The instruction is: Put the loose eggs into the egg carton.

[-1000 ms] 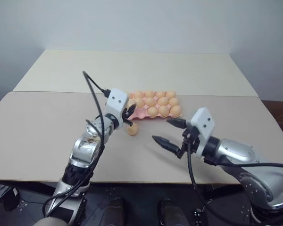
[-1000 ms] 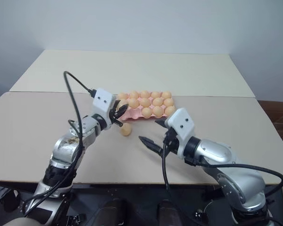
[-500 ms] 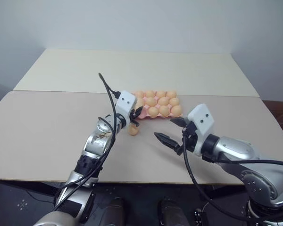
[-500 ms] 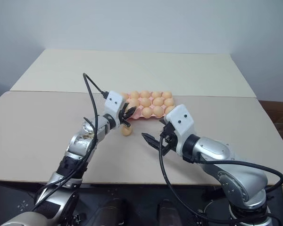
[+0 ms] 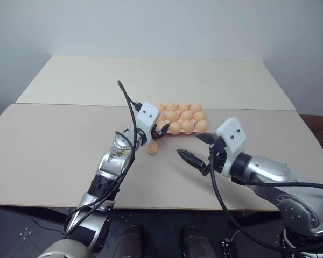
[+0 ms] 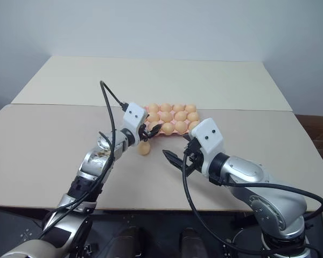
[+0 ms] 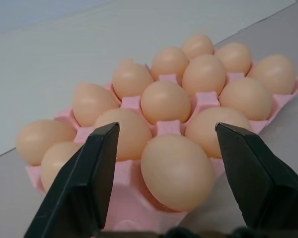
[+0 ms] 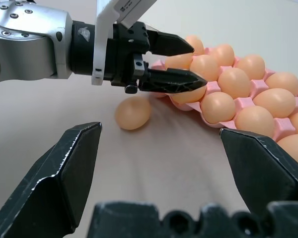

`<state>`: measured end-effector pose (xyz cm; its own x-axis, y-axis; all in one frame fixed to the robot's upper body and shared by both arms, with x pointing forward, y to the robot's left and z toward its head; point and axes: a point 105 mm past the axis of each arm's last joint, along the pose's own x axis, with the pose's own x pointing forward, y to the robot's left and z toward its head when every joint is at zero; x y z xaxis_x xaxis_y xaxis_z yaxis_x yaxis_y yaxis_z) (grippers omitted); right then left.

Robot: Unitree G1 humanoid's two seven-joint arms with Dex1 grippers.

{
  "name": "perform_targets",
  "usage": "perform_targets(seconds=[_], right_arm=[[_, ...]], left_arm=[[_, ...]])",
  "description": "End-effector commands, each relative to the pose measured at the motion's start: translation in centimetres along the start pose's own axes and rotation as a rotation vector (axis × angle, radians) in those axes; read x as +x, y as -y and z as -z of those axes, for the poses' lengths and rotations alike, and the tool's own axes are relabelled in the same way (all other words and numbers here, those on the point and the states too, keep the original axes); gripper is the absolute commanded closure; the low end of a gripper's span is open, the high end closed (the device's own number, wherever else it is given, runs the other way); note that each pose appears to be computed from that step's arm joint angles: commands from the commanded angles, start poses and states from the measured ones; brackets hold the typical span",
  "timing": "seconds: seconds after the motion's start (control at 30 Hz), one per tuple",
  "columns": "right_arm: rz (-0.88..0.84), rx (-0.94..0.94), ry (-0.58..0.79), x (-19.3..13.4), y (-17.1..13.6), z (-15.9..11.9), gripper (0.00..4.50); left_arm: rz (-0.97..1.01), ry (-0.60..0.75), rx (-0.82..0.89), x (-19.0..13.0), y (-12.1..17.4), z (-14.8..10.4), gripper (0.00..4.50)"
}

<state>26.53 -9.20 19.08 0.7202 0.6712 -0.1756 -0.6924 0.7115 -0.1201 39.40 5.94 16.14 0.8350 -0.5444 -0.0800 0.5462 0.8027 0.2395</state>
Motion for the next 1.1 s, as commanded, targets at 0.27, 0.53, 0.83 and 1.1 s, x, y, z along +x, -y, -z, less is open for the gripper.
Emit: perform_targets(seconds=[0.27,0.53,0.83,1.1], right_arm=[[-0.011,-0.041,0.081,-1.2,-0.7,-1.1,0.0],[-0.116,-0.096,0.103,-2.9,-1.8,-0.3,0.0],[-0.237,-0.088,0.062,-3.7,-3.2,0.5,0.0],[-0.292,-0.111,0.035,-3.9,-4.0,1.1,0.0]], left_arm=[[-0.053,0.132,0.072,-5.9,-0.8,-4.0,1.17],[-0.043,-0.018,-0.072,-10.8,0.2,-1.1,0.83],[-0.055,-0.164,-0.137,-11.1,1.6,2.2,0.02],[-0.07,-0.232,-0.179,-8.7,2.7,3.8,0.02]])
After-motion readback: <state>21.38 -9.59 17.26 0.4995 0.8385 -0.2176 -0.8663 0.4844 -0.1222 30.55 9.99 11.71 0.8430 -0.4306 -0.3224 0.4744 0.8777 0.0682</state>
